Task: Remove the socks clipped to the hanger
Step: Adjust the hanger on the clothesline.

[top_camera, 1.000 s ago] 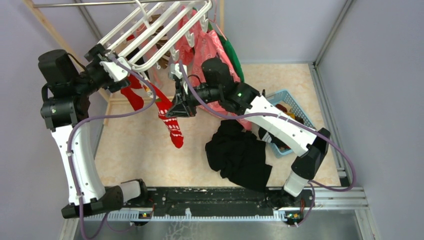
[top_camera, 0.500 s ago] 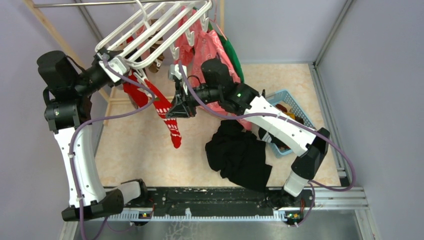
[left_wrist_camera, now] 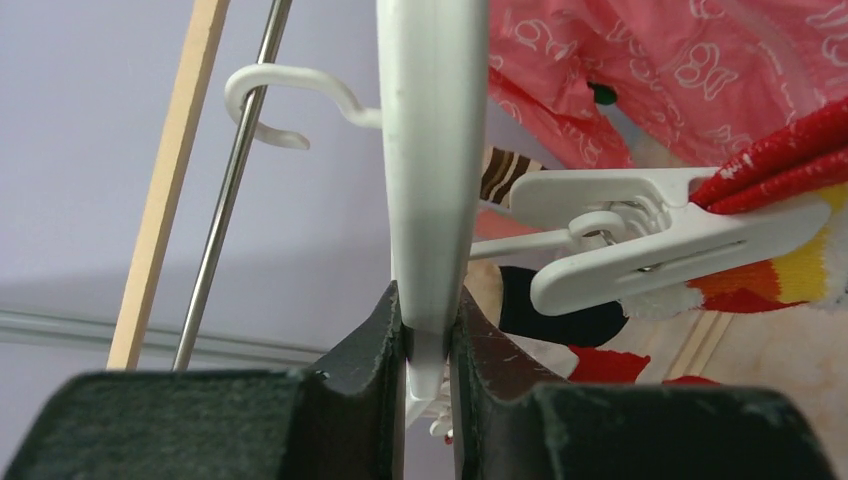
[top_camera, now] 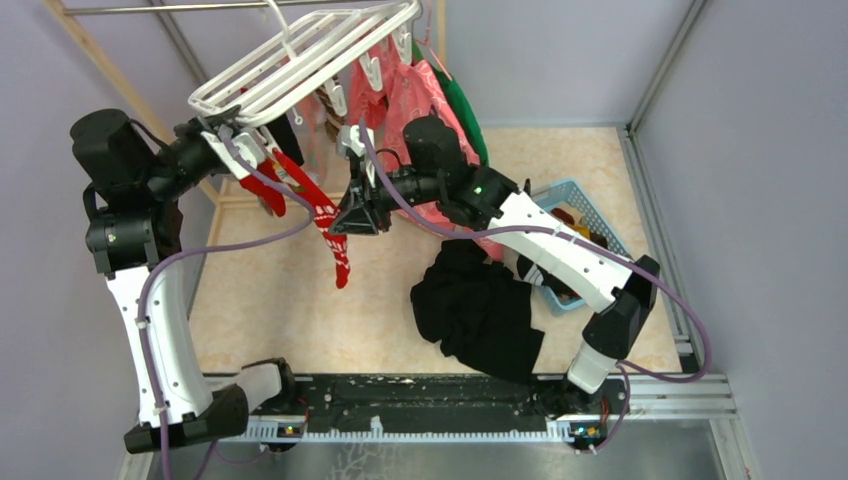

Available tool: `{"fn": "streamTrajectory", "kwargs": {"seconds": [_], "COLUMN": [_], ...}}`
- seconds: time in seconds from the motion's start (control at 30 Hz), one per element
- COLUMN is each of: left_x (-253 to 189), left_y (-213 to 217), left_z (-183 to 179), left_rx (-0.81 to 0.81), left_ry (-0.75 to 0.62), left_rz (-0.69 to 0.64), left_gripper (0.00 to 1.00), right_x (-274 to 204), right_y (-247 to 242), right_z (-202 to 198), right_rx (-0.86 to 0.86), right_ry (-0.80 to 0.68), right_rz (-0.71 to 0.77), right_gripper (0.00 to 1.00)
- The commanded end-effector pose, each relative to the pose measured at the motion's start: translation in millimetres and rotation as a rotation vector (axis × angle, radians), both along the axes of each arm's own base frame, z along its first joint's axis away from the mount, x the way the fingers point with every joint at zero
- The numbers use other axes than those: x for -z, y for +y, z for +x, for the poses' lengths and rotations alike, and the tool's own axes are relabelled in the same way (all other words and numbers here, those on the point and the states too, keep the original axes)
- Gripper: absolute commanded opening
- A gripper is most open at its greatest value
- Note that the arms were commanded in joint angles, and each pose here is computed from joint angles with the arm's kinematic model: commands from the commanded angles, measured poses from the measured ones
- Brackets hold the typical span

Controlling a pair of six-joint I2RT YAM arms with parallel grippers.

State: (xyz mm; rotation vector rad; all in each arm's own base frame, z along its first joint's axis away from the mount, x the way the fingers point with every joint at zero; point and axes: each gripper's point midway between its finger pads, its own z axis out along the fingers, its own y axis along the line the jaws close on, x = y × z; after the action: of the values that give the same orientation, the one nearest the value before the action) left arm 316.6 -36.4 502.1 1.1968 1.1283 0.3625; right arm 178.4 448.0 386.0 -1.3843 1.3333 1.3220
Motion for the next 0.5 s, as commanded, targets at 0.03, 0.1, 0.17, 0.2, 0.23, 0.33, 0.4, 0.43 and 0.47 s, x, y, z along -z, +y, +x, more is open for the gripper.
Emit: {"fn": "streamTrajectory", "kwargs": {"seconds": [0.03,0.1,0.17,0.2,0.23,0.33,0.4,0.43,0.47], "left_x": [27.5,25.2,21.8,19.4,17.3,11.6,8.2,6.3,6.3], "left_y": [35.4,41.5,48.2,51.4,54.9,62.1,62.3,60.4,56.8], "left_z": [3.4,1.3,-0.9,-1.3,-1.8,-4.3,-8.4,-11.7,-14.9], "left_rx": [-0.183,-0.217,-0.254,-0.272,-0.291,-0.330,-0.335,-0.328,-0.313], "left_ry": [0.072,0.055,0.041,0.031,0.023,0.008,0.005,0.004,0.008], "left_rz": [0.100,0.126,0.147,0.159,0.169,0.193,0.200,0.197,0.190], "left_gripper": [0.12,0.11,0.10,0.10,0.10,0.09,0.09,0.11,0.14], "right_x": [-8.5,-9.0,-10.7,-10.9,-11.6,-14.2,-15.0,-14.9,-14.6], "right_y": [5.2,7.4,10.4,11.6,13.2,17.5,19.2,20.1,20.5], "right_z": [-7.6,-8.8,-7.8,-7.2,-6.3,-5.3,-4.0,-1.9,1.3], "right_rx": [-0.032,-0.028,-0.023,-0.017,-0.013,-0.006,-0.001,0.008,0.027], "right_ry": [0.007,0.038,0.052,0.061,0.066,0.084,0.092,0.092,0.089], "right_rz": [0.024,0.019,0.020,0.018,0.018,0.018,0.017,0.015,0.011], "right_gripper": [0.24,0.26,0.27,0.28,0.29,0.31,0.32,0.32,0.32]}}
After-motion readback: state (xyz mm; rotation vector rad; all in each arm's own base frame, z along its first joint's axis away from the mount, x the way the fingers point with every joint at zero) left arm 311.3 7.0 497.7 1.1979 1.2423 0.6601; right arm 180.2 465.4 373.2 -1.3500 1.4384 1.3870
